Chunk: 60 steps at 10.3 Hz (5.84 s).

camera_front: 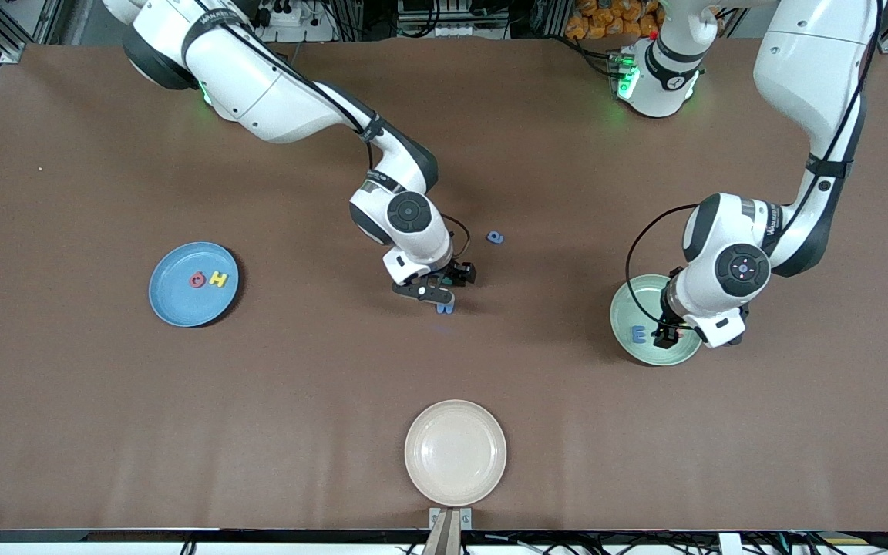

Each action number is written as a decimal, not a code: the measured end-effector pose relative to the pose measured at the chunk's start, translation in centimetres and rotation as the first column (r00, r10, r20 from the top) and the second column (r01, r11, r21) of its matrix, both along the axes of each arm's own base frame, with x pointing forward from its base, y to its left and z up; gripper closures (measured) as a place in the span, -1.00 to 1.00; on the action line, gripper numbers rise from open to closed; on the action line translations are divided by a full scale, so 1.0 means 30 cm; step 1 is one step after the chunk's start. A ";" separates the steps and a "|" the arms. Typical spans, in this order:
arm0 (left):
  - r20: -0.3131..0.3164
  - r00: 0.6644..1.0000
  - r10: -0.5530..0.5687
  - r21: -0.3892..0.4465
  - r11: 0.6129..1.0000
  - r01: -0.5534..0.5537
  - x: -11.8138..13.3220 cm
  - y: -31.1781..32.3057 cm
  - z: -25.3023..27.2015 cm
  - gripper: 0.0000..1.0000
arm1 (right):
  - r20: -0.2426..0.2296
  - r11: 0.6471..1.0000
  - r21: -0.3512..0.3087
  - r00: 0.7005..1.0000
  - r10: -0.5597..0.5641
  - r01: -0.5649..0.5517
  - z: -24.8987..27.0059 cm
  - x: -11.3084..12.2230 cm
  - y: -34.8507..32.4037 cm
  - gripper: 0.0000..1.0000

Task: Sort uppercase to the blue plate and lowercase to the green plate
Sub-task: 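Release w on the green plate while the right gripper lowers over R, then close the right gripper on the teal R, then carry R to the blue plate while the left gripper grasps blue a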

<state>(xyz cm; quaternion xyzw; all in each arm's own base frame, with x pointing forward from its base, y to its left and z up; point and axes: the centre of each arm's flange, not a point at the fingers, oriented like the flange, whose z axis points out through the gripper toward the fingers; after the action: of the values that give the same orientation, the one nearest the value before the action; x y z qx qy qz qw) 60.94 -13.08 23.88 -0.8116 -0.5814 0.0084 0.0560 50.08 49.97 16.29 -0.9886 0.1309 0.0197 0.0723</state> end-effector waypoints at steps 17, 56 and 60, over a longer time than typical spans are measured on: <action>-0.002 1.000 -0.024 0.000 1.000 0.024 -0.013 -0.049 -0.002 -1.00 | -0.013 0.995 -0.096 1.000 0.023 -0.024 0.065 0.045 0.013 -0.26; 0.007 0.998 0.059 -0.090 0.994 -0.058 -0.709 -1.018 -0.238 -1.00 | -0.447 0.618 -0.134 0.604 0.660 -0.775 0.296 0.252 -1.513 0.25; 0.011 0.999 0.046 -0.096 0.994 -0.045 -0.734 -1.023 -0.259 -1.00 | -0.391 0.524 -0.109 0.521 0.759 -0.845 0.191 0.225 -1.711 0.18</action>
<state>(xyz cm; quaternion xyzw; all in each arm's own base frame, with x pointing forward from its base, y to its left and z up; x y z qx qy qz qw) 38.92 -43.77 16.11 -0.7999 -0.5992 0.0322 0.0131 56.82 -1.35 22.03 -0.9188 -0.3343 0.1794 -0.1090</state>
